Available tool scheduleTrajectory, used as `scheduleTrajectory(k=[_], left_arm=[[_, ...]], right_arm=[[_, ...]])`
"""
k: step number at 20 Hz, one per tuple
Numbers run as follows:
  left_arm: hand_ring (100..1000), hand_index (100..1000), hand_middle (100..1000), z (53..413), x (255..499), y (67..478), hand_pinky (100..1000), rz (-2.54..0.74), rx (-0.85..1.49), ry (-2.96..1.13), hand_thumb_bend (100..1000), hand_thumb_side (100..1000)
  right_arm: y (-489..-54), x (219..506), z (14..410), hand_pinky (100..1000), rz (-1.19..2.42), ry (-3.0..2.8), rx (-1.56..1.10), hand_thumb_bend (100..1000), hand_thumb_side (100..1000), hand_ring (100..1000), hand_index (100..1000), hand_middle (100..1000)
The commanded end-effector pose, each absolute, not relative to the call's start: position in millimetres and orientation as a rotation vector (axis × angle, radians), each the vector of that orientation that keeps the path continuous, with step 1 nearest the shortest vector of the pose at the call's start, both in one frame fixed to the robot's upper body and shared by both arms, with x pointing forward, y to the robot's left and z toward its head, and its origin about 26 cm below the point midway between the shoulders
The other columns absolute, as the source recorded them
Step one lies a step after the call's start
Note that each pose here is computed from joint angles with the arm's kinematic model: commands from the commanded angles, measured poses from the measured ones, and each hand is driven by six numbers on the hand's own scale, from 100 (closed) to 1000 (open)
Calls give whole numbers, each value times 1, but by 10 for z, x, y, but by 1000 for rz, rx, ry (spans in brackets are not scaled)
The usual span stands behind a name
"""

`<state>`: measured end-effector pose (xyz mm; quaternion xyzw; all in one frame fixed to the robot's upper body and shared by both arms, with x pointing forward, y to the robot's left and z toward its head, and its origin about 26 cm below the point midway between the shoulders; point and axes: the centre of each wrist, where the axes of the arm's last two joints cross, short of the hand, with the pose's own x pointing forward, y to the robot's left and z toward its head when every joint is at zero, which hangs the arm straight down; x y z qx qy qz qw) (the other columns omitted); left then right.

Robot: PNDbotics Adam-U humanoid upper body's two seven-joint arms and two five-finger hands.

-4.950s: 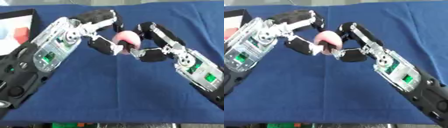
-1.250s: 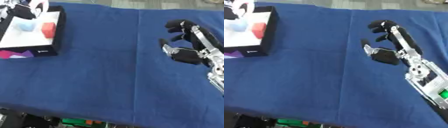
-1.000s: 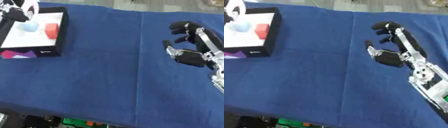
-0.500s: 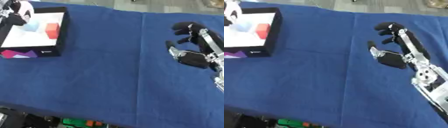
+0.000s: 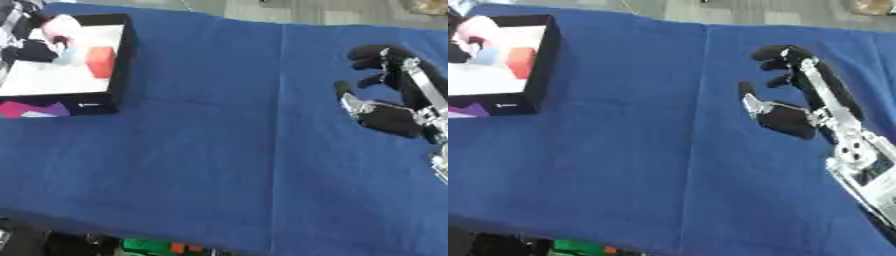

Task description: Pick up the objects with one hand, pass them to the other hand, and then place them into the box on the other side of the table.

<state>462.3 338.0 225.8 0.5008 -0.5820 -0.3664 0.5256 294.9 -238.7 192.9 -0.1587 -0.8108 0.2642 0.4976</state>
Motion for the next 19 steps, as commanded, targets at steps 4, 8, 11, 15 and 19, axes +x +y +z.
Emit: scheduleTrajectory(k=[4, 8, 11, 15, 19], left_arm=[[793, 812, 783, 2445, 4602, 3477, 819, -873, 1277, -1380, 508, 493], [785, 805, 772, 2501, 4575, 3481, 823, -863, 1267, -1396, 427, 520], [772, 784, 756, 2599, 4526, 3469, 827, -829, 1235, -1441, 283, 484], [726, 734, 711, 2785, 4466, 3446, 839, -666, 1190, -1579, 100, 515], [802, 790, 819, 2846, 4411, 3393, 855, -503, 1067, -1735, 100, 688]], right_arm=[[-2424, 2923, 2020, 678, 645, -1992, -408, 245, 167, 799, 758, 815], [-2446, 2919, 2012, 678, 641, -1994, -413, 245, 164, 799, 759, 815], [-2477, 2917, 2012, 676, 631, -2006, -424, 251, 143, 799, 757, 813], [-2659, 2902, 2029, 672, 524, -2054, -507, 250, 100, 800, 750, 802], [-2929, 2862, 2060, 673, 397, -2132, -619, 242, 100, 800, 753, 801]])
